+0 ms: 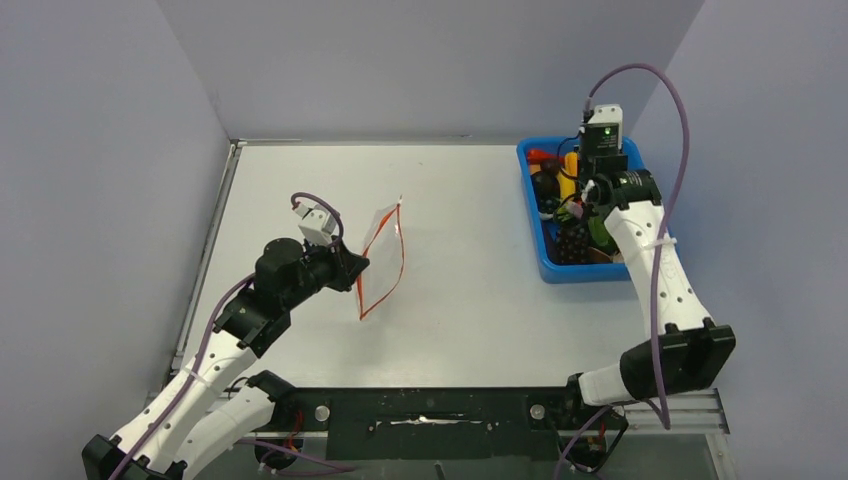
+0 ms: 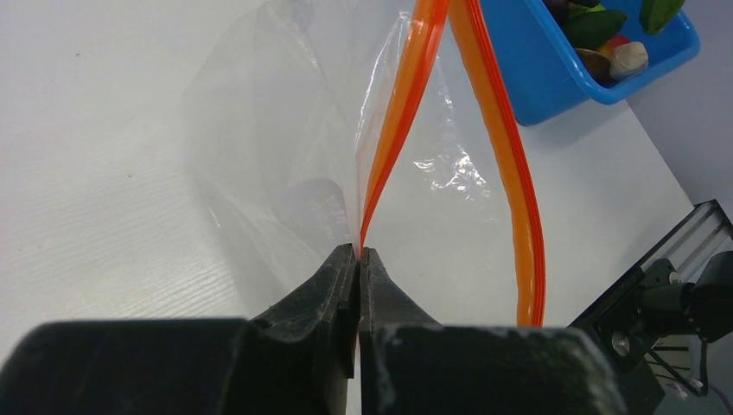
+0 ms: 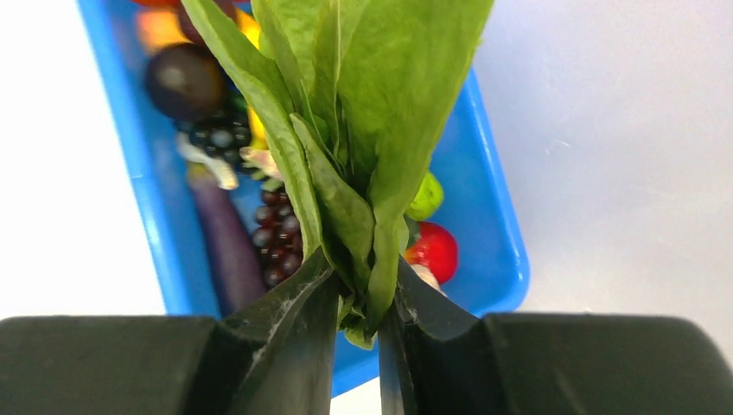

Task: Place the food in the zip-top bag and seal the zipper
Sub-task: Pick up the fake vegetable from the bin, then place the fake vegetable in the zipper food storage bag.

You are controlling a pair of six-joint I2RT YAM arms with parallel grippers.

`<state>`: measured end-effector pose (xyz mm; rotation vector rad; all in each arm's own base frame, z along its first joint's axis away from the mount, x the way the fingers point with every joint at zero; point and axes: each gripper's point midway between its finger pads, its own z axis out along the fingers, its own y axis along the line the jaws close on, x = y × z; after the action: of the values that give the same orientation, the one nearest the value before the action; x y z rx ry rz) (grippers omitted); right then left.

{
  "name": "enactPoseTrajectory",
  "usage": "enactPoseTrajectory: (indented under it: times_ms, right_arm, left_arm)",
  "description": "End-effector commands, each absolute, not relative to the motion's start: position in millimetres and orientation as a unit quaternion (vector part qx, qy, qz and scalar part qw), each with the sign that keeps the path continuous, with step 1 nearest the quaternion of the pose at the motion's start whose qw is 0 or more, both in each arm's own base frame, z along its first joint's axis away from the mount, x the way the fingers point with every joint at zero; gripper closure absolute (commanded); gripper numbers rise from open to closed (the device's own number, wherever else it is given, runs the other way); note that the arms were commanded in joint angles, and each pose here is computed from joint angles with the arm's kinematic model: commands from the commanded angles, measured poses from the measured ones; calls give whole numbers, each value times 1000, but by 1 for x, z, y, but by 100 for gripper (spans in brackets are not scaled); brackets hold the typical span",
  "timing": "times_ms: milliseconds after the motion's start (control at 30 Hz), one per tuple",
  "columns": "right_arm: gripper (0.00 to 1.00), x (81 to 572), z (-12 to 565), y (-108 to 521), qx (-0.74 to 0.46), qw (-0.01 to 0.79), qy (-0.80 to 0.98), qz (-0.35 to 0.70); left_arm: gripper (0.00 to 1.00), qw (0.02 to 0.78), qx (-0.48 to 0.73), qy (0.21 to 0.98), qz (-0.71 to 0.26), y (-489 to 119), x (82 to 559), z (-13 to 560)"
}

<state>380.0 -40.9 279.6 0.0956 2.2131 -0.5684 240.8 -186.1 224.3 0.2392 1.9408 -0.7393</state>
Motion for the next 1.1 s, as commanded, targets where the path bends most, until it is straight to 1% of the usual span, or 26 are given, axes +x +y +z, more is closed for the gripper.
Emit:
enactPoseTrajectory:
  times_ms: [0,333,500,733,900,1067]
  right_arm:
    - [81,376,334,-9,32,533,836,-126]
    - [81,340,386,59,-77,640,763,54]
    - [82,317,415,84,-84,693,703,135]
    - [81,296,432,139,-156,684,657,277]
    - [81,283,442,162,-180,686,621,333]
    - [82,258,449,198,-239,674,581,388]
  left_arm:
    - [100,512,79,795,-315,-185,240,245]
    - [100,517,37,783,-343,-184,236,280]
    - [100,507,21,782,-362,-191,240,295]
    - [100,498,-6,777,-384,-196,243,307]
    - [100,492,-9,779,-389,-198,243,307]
    - [100,480,-1,779,-403,-204,240,309]
